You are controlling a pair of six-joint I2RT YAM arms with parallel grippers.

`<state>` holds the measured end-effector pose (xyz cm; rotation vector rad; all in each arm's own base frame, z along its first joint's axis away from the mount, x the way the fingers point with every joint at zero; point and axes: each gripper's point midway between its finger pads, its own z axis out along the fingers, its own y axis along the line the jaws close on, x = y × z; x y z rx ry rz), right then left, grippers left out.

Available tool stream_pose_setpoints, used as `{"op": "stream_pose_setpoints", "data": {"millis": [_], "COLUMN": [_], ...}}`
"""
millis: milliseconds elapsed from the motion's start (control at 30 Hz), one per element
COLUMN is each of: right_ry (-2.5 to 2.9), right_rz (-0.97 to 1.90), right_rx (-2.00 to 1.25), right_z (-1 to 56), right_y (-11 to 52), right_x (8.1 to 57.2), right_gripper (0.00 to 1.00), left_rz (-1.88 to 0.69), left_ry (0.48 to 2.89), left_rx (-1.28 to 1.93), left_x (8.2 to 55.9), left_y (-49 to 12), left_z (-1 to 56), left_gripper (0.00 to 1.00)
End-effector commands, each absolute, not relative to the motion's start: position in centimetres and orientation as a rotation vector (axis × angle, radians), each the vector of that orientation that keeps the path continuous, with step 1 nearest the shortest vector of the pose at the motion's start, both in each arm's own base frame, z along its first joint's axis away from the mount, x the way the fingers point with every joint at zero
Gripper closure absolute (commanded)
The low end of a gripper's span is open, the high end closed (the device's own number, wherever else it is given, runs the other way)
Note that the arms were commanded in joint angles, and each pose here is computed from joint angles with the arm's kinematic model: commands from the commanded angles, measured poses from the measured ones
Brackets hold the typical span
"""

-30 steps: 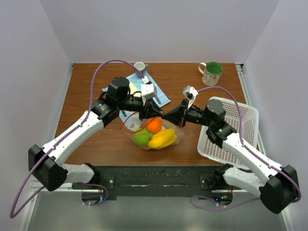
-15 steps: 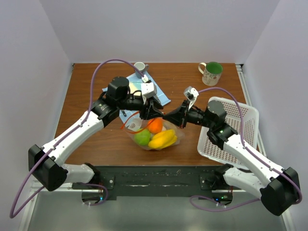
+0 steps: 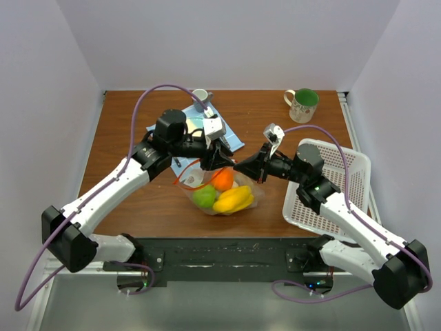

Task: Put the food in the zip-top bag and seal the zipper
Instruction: Zip the zipper food storage bag at the center of the board.

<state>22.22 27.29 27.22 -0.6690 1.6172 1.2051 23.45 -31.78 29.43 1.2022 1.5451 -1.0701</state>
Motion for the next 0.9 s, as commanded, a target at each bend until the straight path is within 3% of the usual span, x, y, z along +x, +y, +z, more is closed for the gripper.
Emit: {"op": "stream_pose_setpoints", "data": {"millis": [0, 433, 700, 867], "right_ry": [1.556, 1.573, 1.576, 1.594], "right_rz": [1.171, 1.151, 1.134, 1.109], "right_rx": [-0.658, -0.643, -0.604, -0.573], "right_z": [28.7, 28.6, 28.9, 28.7], "right_y": [27.0, 26.9, 26.6, 26.4], "right_x": [22.5, 22.9, 23.3, 23.8], "right_gripper": [1.0, 1.0, 1.0, 1.0], "left_rz": [-1.079, -1.121, -1.132, -1.11], "left_ry": [1.494, 1.487, 1.504, 1.528], "left_rx": [1.202, 1.192, 1.195, 1.192], "left_x": [23.8, 23.6, 23.4, 23.6], "left_y": [-32.3, -33.0, -33.2, -33.4], "left_z": [31.0, 31.2, 30.4, 29.7], "left_gripper": [0.59, 0.62, 0.77, 0.8]}}
